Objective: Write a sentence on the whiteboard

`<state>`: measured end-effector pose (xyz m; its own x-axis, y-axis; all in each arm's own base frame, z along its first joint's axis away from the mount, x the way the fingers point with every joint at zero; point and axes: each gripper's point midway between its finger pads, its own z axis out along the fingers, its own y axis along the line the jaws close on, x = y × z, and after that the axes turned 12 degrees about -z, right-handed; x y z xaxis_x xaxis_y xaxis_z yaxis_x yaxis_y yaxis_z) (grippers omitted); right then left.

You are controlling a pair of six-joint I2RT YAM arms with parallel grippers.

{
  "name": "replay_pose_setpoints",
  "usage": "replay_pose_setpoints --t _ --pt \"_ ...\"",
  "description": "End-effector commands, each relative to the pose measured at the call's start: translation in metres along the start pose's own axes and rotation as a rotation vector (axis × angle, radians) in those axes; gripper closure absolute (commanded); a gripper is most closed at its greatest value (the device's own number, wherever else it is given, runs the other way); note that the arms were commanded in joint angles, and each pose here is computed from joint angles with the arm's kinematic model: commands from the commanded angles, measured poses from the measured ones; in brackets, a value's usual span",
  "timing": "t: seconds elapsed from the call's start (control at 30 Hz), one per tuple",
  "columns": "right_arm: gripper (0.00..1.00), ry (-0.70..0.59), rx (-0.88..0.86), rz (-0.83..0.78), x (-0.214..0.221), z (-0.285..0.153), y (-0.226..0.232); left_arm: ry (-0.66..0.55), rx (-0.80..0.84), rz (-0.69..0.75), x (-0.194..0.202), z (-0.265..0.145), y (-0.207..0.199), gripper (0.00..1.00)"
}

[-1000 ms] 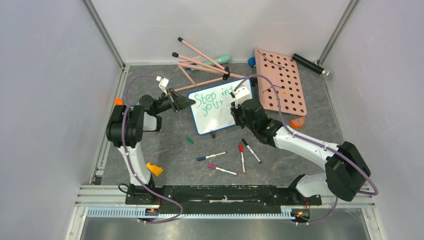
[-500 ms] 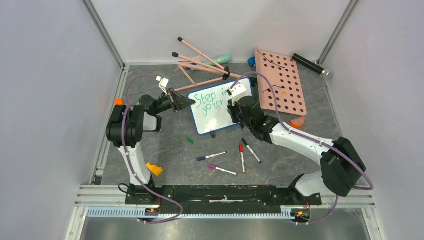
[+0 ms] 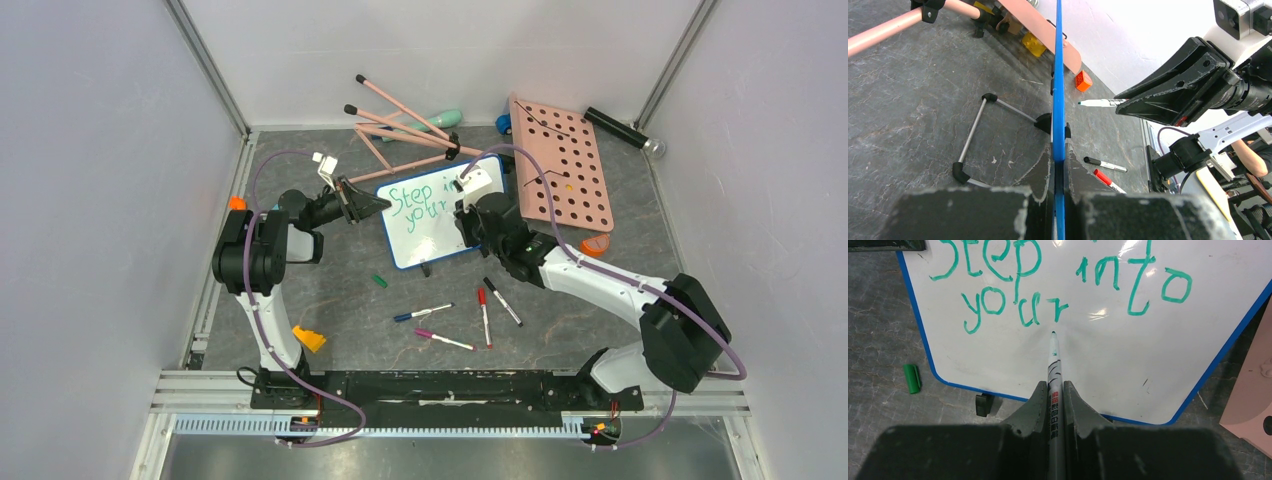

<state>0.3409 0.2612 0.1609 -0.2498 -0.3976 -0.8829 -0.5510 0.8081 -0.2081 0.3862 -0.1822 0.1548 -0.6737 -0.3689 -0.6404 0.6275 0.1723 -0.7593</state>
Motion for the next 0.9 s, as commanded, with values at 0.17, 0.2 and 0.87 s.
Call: replay_pose_setpoints --t 0.17,0.2,0.87 --pt "1.0 -0.011 -0.031 0.002 -0.006 0.006 0.017 -0.024 0.028 0.133 -0.013 -0.001 -0.006 0.98" --pt "1.0 -0.013 -0.031 0.002 -0.007 0.006 0.018 -0.025 0.027 0.13 -0.013 -0.002 -0.006 0.98" --pt "1.0 0.04 0.019 -0.003 0.004 0.022 0.015 -0.03 0.024 0.135 -0.013 -0.002 -0.007 0.98"
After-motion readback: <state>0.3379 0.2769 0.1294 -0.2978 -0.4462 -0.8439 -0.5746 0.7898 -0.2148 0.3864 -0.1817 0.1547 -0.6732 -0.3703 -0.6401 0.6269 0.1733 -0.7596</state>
